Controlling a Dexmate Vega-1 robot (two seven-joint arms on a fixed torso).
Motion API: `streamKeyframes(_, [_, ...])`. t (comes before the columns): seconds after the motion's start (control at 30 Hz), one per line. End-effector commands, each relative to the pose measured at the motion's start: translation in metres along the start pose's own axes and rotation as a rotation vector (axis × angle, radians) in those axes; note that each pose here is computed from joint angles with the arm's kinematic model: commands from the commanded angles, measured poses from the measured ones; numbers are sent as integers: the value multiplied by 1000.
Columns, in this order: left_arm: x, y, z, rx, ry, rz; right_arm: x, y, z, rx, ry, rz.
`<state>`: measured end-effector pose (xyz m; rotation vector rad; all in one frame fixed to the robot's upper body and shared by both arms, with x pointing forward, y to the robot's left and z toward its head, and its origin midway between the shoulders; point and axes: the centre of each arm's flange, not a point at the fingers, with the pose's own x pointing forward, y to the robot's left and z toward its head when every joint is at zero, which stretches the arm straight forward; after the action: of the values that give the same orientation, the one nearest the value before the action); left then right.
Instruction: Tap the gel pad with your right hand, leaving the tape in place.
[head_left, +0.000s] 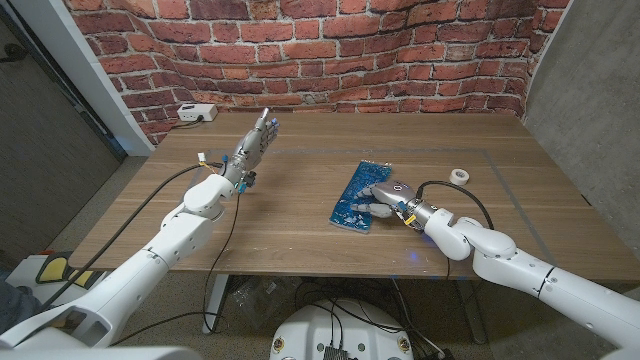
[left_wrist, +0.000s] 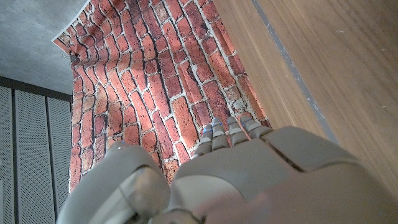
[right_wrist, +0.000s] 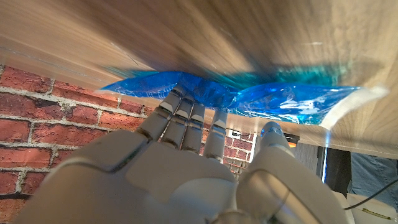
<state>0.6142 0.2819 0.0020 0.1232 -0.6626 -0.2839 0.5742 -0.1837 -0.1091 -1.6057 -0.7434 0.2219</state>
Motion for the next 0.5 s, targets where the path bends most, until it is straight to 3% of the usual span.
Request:
streamKeyframes(0.03, [0, 1, 3, 3, -12, 1, 0, -11, 2, -20, -13, -44])
streamKeyframes(0.5, [1, 2, 5, 8, -15, 1, -1, -23, 2, -35, -21, -77])
